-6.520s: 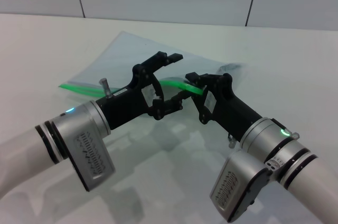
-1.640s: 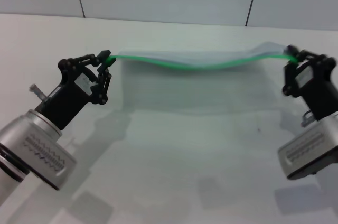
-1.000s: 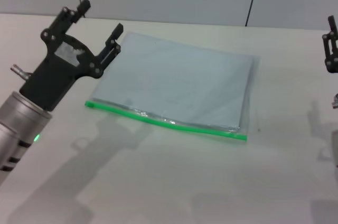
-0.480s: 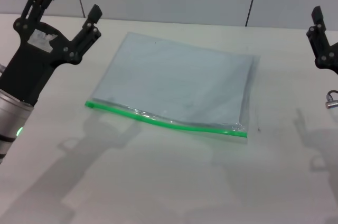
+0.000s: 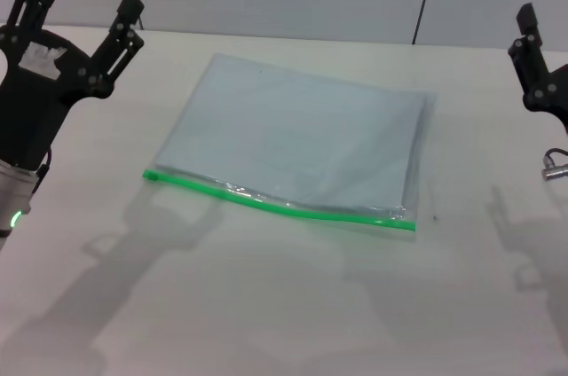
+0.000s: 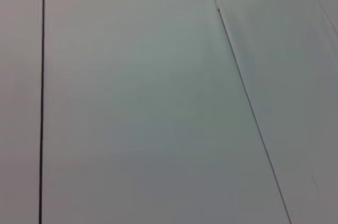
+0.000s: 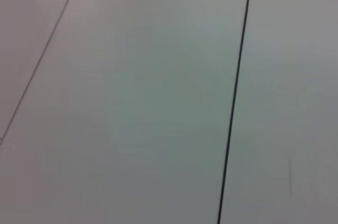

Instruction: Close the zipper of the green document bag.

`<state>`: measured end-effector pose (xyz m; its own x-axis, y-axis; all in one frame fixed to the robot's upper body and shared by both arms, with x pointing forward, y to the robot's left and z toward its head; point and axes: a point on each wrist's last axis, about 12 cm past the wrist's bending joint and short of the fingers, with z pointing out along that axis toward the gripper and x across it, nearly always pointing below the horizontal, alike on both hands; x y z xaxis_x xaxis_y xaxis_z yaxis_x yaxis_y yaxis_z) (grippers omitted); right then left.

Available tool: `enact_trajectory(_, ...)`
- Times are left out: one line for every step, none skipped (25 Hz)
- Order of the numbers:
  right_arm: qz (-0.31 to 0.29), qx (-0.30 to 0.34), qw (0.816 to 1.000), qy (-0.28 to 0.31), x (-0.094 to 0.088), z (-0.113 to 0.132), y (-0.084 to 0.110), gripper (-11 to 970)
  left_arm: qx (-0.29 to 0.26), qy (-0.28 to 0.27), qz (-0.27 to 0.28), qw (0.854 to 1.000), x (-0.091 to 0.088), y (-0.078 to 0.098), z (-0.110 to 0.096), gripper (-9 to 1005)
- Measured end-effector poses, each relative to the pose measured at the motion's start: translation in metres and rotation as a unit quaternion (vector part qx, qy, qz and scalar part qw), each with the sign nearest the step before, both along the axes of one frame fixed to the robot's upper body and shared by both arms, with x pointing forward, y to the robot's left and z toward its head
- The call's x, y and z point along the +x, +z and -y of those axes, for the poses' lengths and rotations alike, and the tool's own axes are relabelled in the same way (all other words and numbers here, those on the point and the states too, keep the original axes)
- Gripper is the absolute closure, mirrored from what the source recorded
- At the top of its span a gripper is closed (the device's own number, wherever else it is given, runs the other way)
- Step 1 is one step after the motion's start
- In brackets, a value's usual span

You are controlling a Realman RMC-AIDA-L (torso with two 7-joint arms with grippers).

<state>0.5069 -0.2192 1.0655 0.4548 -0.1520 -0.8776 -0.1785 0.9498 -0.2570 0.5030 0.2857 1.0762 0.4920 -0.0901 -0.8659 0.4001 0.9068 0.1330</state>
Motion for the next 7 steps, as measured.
enact_trajectory(0.000, 0.000, 1.000, 0.002, -0.0001, -0.0007, 0.0000, 263, 0.000, 0.000, 0.000, 1.000, -0.0001, 0.0000, -0.0004, 153)
enact_trajectory(0.000, 0.000, 1.000, 0.002, -0.0002, -0.0010, 0.0000, 264, -0.001, 0.001, 0.000, 1.000, -0.0002, 0.0000, -0.0005, 153)
enact_trajectory(0.000, 0.001, 1.000, 0.002, -0.0003, -0.0013, 0.0000, 265, -0.001, 0.001, 0.000, 1.000, -0.0001, 0.0000, -0.0006, 153)
enact_trajectory(0.000, 0.001, 1.000, 0.003, -0.0003, -0.0015, -0.0001, 265, -0.001, 0.002, 0.000, 1.000, -0.0001, 0.0001, -0.0008, 153)
enact_trajectory(0.000, 0.001, 1.000, 0.003, -0.0003, -0.0016, 0.0000, 265, -0.002, 0.002, 0.000, 1.000, 0.0000, 0.0003, -0.0010, 153)
enact_trajectory(0.000, 0.001, 1.000, 0.003, -0.0002, -0.0017, 0.0001, 265, -0.003, 0.003, 0.001, 1.000, 0.0001, 0.0004, -0.0013, 153)
enact_trajectory(0.000, 0.001, 1.000, 0.003, 0.0000, -0.0019, 0.0002, 265, -0.004, 0.004, 0.001, 1.000, 0.0002, 0.0005, -0.0015, 153)
